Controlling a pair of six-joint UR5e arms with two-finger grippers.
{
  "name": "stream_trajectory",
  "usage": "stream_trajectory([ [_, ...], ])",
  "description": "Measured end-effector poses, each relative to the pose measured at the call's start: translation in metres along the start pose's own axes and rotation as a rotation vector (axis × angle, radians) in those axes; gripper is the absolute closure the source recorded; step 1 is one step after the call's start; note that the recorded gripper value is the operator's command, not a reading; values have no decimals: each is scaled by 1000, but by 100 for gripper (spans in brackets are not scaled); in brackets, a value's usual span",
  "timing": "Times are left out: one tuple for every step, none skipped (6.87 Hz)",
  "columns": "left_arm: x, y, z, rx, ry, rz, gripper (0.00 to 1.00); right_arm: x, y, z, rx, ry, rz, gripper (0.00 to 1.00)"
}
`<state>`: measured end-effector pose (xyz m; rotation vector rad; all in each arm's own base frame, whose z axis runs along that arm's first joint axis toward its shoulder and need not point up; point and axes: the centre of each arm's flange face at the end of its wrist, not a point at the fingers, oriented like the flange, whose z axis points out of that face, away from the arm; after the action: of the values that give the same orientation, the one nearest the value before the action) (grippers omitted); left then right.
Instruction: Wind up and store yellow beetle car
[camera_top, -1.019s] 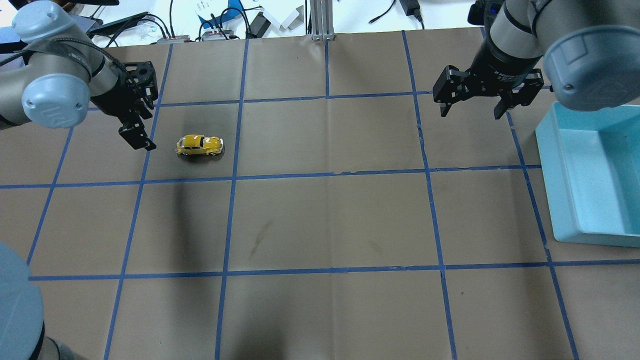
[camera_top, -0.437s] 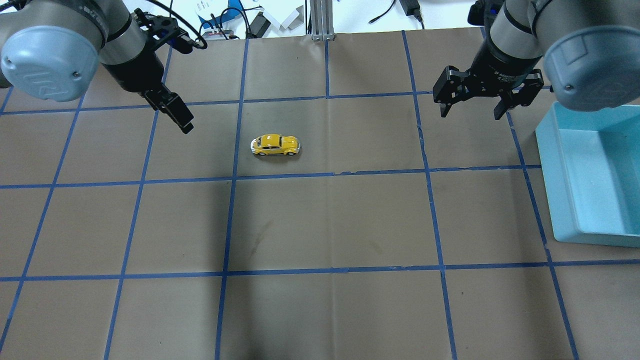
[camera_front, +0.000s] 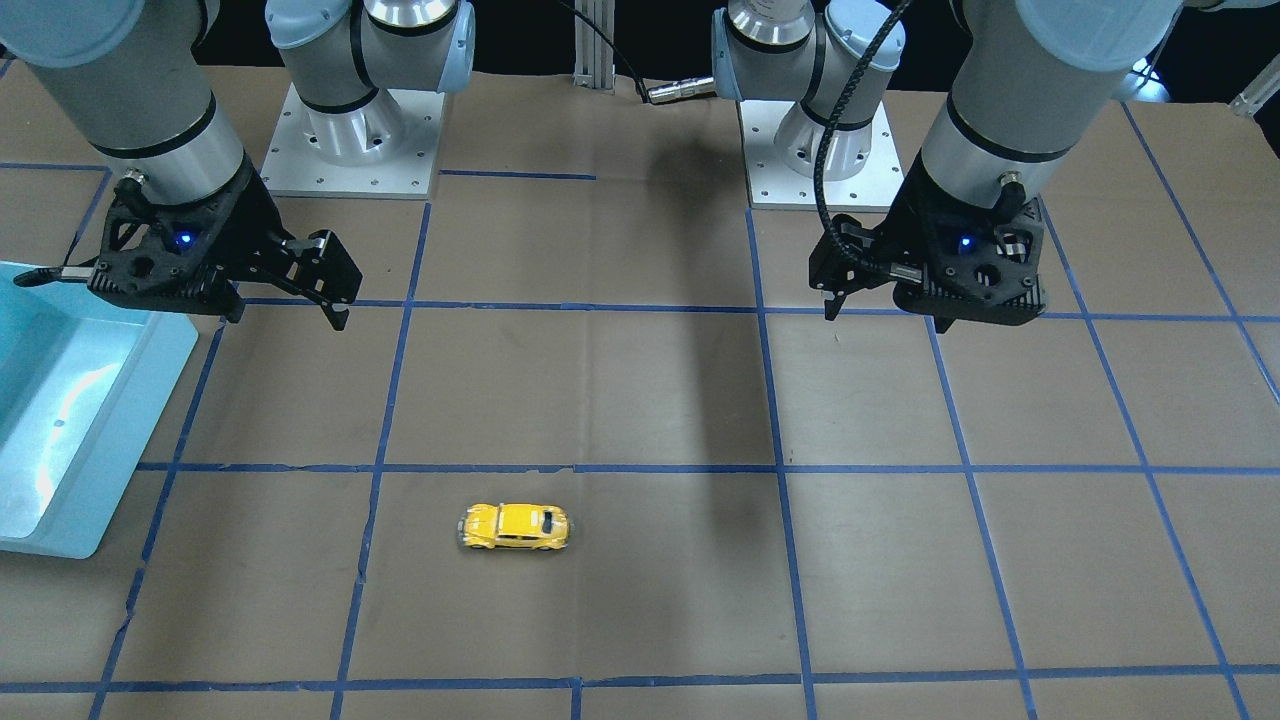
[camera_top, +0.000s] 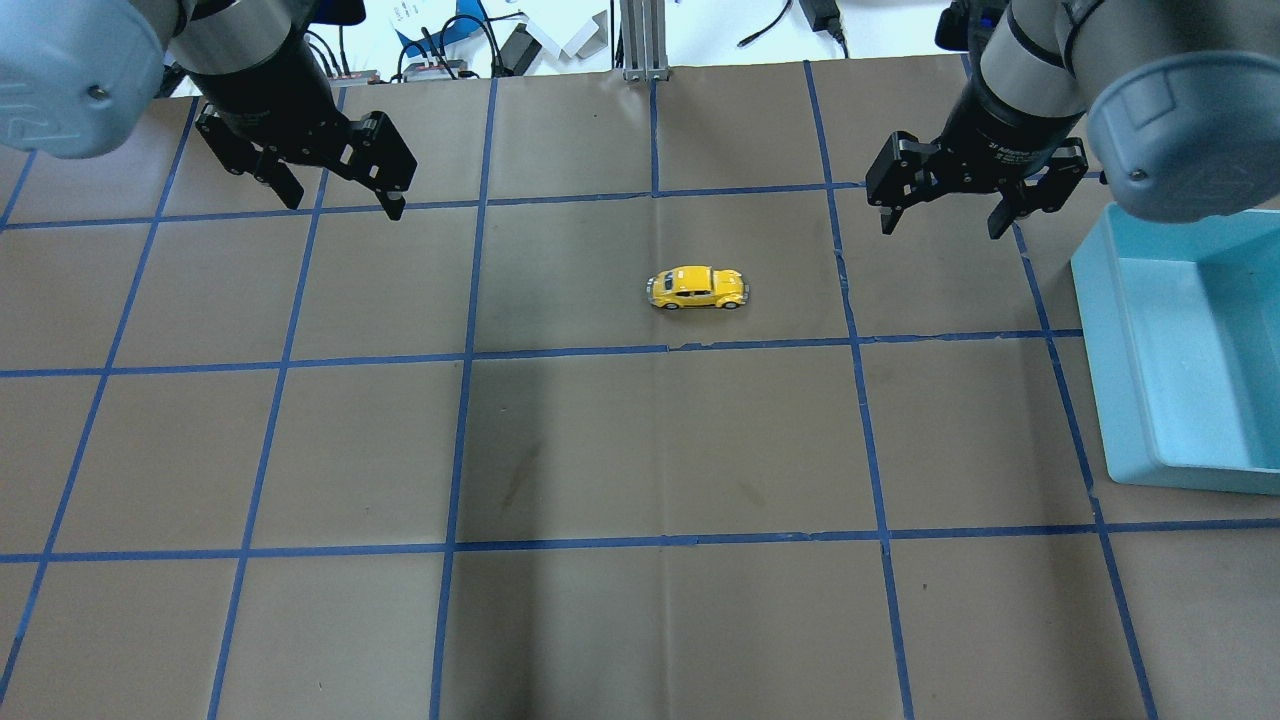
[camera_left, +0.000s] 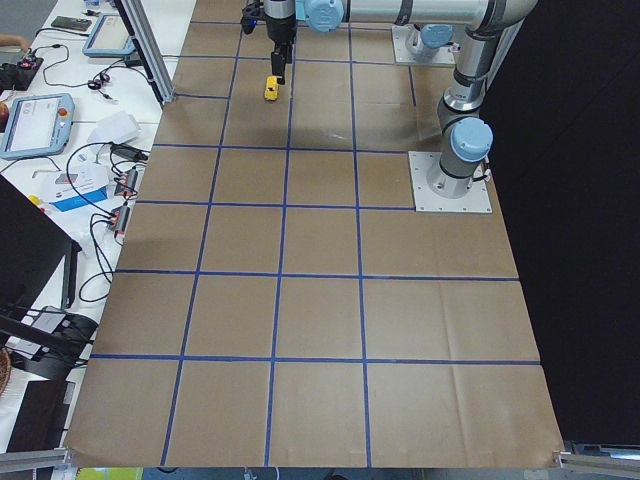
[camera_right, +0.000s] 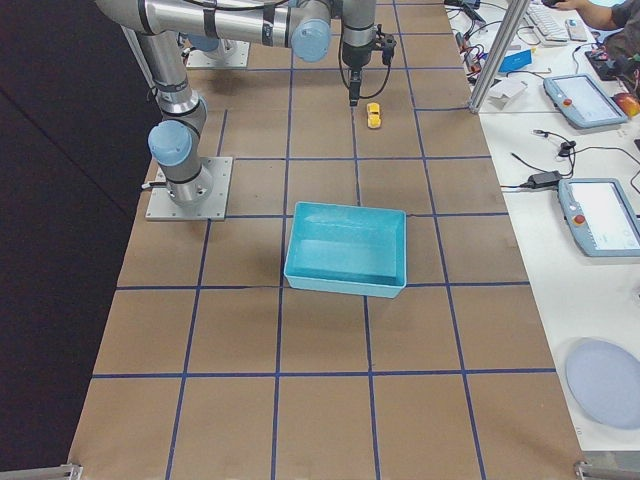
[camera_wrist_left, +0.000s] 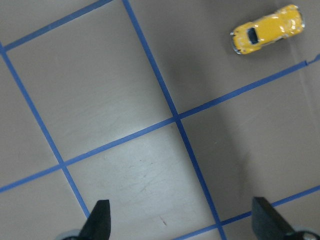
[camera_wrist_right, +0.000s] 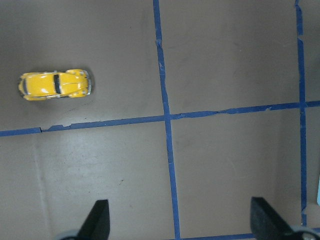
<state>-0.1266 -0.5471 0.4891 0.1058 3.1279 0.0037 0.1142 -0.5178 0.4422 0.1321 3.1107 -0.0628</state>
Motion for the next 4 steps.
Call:
stream_trajectory([
  [0, 1, -8, 1, 4, -100, 0, 0, 0, 0, 0, 0, 0, 0],
  [1, 3, -11, -3, 6, -156, 0, 0, 0, 0, 0, 0, 1, 0],
  [2, 7, -12, -7, 9, -177, 0, 0, 0, 0, 0, 0, 1, 0],
  [3, 10, -13, -6, 9, -181, 0, 0, 0, 0, 0, 0, 1, 0],
])
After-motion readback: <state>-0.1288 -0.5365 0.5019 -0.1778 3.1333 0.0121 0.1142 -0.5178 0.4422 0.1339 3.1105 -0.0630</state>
